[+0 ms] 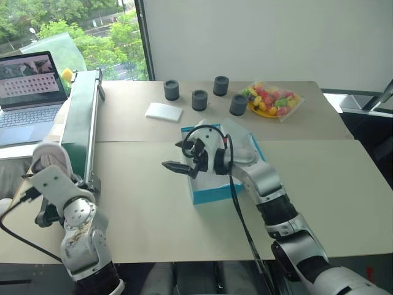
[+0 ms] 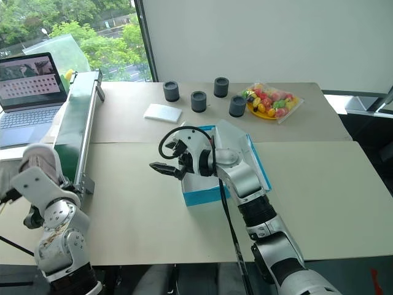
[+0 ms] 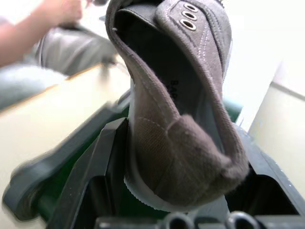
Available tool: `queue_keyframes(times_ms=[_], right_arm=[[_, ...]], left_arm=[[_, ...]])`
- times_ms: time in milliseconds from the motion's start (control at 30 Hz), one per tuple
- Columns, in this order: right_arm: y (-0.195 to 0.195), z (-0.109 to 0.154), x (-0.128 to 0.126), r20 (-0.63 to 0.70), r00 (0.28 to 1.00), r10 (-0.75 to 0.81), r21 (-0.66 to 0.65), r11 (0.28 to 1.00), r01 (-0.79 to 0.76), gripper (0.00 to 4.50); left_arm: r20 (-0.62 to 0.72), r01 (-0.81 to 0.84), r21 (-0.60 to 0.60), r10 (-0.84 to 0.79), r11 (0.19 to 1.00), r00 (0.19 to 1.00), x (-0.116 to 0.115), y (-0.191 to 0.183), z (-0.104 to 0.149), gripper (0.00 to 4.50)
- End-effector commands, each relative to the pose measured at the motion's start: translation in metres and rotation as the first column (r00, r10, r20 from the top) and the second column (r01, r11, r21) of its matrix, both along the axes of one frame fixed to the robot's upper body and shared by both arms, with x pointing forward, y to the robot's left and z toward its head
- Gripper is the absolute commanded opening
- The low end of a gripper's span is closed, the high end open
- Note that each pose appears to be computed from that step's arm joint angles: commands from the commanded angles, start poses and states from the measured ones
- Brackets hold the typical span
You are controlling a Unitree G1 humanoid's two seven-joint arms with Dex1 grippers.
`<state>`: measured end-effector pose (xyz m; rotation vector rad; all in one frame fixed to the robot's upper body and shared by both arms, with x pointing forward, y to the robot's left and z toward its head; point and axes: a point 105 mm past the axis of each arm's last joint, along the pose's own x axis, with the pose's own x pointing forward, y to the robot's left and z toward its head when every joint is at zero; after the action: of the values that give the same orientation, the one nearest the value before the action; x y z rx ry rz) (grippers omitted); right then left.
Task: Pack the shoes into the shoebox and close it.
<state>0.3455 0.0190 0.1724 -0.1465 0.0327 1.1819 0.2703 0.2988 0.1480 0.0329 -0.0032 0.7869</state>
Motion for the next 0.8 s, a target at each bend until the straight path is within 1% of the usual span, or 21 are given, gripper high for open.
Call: queue_keyframes(times_ms=[33,67,133,167,233,267,300,333,367,400,467,633,800], right_arm=[[-0.002,0.026,0.011,-0.019,0.998,-0.052,0.112,0.992,0.054,4.50],[-0.002,0.034,0.019,-0.112,0.990,-0.081,0.189,0.977,0.101,4.50],[-0.001,0.043,0.027,-0.243,0.967,-0.081,0.275,0.950,0.148,4.50],[0.000,0.047,0.030,-0.347,0.937,-0.049,0.326,0.930,0.169,4.50],[0.002,0.052,0.032,-0.466,0.885,0.010,0.376,0.908,0.187,4.50],[0.000,0.053,0.034,-0.562,0.824,0.076,0.411,0.890,0.198,4.50],[-0.001,0.054,0.034,-0.616,0.777,0.125,0.433,0.878,0.203,4.50],[-0.001,0.056,0.033,-0.650,0.743,0.160,0.447,0.871,0.204,4.50],[-0.002,0.058,0.033,-0.676,0.714,0.184,0.455,0.866,0.208,4.50],[-0.003,0.060,0.033,-0.677,0.711,0.189,0.454,0.868,0.201,4.50],[-0.003,0.065,0.031,-0.677,0.708,0.202,0.456,0.870,0.188,4.50],[0.000,0.067,0.030,-0.672,0.716,0.191,0.449,0.873,0.189,4.50],[-0.001,0.072,0.031,-0.656,0.732,0.181,0.469,0.858,0.208,4.50]], left_arm=[[0.125,0.062,0.235,-0.093,0.970,0.988,0.000,-0.023,0.048,2.28],[0.131,0.132,0.272,-0.172,0.953,0.976,0.005,-0.037,0.053,2.28],[0.135,0.224,0.307,-0.275,0.925,0.952,0.011,-0.055,0.058,2.28],[0.144,0.317,0.269,-0.363,0.910,0.921,0.015,-0.070,0.055,2.28],[0.168,0.439,0.204,-0.473,0.875,0.865,0.020,-0.091,0.052,2.28],[0.201,0.578,0.146,-0.597,0.803,0.777,0.022,-0.117,0.053,2.28],[0.226,0.664,0.116,-0.671,0.739,0.707,0.021,-0.135,0.054,2.28],[0.244,0.717,0.099,-0.715,0.690,0.655,0.020,-0.147,0.056,2.28],[0.266,0.777,0.064,-0.761,0.626,0.592,0.017,-0.160,0.057,2.28],[0.271,0.808,0.056,-0.788,0.587,0.553,0.015,-0.168,0.058,2.28],[0.261,0.845,0.053,-0.825,0.531,0.502,0.013,-0.177,0.060,2.28],[0.225,0.867,0.052,-0.852,0.495,0.473,0.015,-0.181,0.058,2.28],[0.216,0.872,0.043,-0.857,0.488,0.468,0.018,-0.182,0.056,2.28]])
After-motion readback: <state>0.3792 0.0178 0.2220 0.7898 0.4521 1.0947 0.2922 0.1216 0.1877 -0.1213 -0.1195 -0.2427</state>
